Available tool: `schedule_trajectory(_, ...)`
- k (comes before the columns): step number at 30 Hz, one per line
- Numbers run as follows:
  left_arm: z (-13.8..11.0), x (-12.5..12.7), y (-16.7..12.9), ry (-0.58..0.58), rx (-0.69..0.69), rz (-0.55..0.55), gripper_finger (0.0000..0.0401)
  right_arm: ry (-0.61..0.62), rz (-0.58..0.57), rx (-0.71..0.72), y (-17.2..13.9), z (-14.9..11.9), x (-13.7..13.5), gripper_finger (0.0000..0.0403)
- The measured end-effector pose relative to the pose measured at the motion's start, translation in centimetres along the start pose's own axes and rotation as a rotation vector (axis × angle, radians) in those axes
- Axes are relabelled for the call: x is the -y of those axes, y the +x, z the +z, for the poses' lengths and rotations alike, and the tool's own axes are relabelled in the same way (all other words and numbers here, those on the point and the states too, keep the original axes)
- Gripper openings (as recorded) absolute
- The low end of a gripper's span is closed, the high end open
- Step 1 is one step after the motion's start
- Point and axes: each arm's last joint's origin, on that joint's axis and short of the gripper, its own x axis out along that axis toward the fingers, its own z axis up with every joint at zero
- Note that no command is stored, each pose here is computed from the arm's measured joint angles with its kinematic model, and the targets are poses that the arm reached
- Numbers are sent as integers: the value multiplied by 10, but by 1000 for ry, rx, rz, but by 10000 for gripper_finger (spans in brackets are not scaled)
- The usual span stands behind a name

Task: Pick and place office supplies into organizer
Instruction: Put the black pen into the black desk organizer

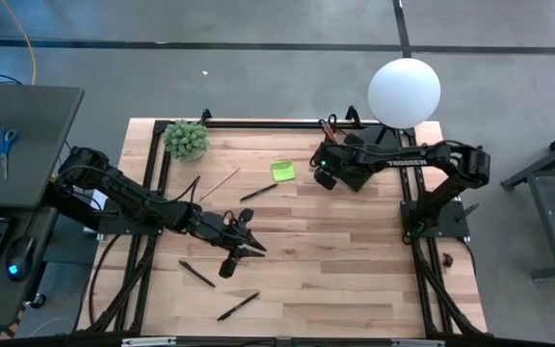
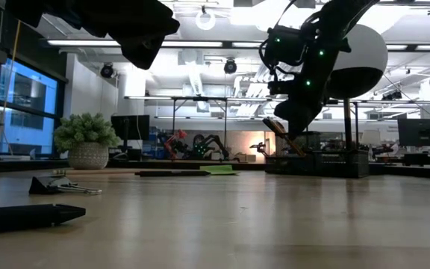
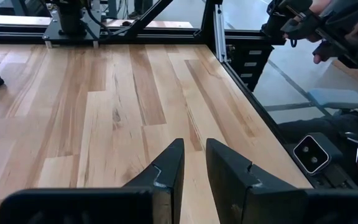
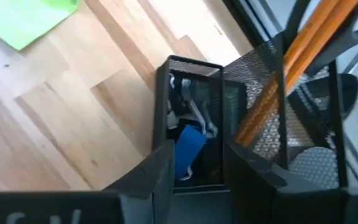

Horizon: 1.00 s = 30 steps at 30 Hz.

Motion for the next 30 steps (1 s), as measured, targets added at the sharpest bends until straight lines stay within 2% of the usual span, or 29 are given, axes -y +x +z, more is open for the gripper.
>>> schedule_trajectory(6, 0, 0, 0, -1, -2, 0, 58, 11, 54, -3, -3, -1, -7, 129)
schedule_trajectory(12, -4, -1, 0, 2, -37, 21, 58, -32, 68, 41, -17, -6, -30, 129)
schedule_trajectory(17, -6, -2, 0, 6, -55, 41, 58, -40, 172, 149, -44, -15, -70, 129)
schedule_trajectory(23, -11, -3, -1, -30, -108, 56, 58, -154, 296, 333, -87, -36, -120, 129)
schedule_trajectory(26, -15, -6, -1, -17, -144, 130, 58, -166, 355, 398, -102, -42, -133, 129)
schedule_trajectory(30, -23, -13, -5, 24, -210, 342, 58, -232, 403, 485, -114, -45, -145, 129)
